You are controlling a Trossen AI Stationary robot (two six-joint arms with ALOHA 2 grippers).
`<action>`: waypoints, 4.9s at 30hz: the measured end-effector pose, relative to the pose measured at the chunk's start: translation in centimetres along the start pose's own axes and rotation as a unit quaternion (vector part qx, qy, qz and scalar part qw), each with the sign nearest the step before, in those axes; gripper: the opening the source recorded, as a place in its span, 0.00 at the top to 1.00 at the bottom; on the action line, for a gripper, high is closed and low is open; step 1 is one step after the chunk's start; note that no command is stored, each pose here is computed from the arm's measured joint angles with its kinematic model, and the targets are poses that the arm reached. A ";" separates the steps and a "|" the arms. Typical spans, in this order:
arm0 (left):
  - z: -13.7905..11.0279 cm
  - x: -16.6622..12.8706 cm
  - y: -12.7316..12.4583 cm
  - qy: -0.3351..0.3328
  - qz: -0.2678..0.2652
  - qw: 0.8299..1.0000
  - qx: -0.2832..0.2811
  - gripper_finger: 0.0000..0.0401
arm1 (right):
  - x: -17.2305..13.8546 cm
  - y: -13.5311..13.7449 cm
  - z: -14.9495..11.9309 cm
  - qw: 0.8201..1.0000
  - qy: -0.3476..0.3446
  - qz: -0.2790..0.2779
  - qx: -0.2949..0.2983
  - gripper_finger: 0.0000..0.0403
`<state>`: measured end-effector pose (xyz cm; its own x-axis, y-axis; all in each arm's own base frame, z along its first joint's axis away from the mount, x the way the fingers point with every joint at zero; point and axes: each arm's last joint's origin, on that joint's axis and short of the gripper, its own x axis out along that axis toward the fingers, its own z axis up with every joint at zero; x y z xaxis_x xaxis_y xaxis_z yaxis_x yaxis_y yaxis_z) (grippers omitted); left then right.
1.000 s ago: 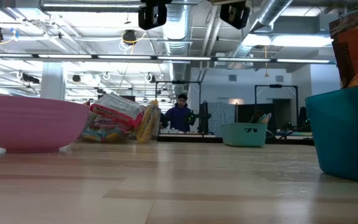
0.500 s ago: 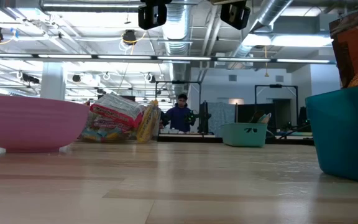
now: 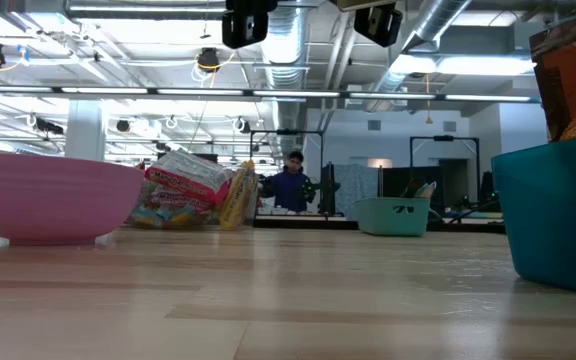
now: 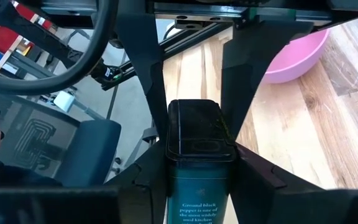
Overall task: Pick & Place Food Item
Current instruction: Put the black seasoning can into the blue bin
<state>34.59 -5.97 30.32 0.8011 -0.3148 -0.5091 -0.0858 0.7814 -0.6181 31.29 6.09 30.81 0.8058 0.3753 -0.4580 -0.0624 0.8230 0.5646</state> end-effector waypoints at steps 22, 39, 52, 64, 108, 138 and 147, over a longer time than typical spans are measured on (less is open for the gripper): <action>-0.2 0.0 -0.1 0.030 -0.025 0.999 -0.001 0.33 | -2.2 0.6 -0.4 1.000 0.020 -0.014 -0.008 0.70; 0.7 -0.1 -0.8 -0.024 -0.059 0.996 0.057 0.33 | -7.4 5.3 -4.1 0.997 0.023 -0.075 -0.019 0.70; 1.7 -0.3 -1.8 -0.082 -0.103 0.989 0.070 0.33 | -9.0 9.9 -10.5 0.987 0.075 -0.111 -0.087 0.70; 2.2 -0.5 -2.2 -0.107 -0.122 0.984 0.076 0.33 | -12.4 13.8 -15.9 0.979 0.014 -0.101 -0.178 0.70; 2.3 -0.5 -2.3 -0.111 -0.126 0.983 0.077 0.33 | 0.0 14.3 -27.6 0.949 -0.116 -0.252 -0.150 0.70; 2.3 -0.5 -2.2 -0.111 -0.126 0.983 0.077 0.33 | 2.7 12.4 -26.6 0.936 -0.116 -0.300 -0.139 0.69; 2.3 -0.5 -2.3 -0.111 -0.126 0.983 0.077 0.33 | 2.9 12.3 -26.5 0.934 -0.096 -0.304 -0.163 0.68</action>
<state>35.69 -6.34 33.34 0.8965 -0.3963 -0.1981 0.2082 0.7715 -0.6012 17.23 28.55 18.24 0.8388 -0.2614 -0.4775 0.2905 0.9568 -0.0134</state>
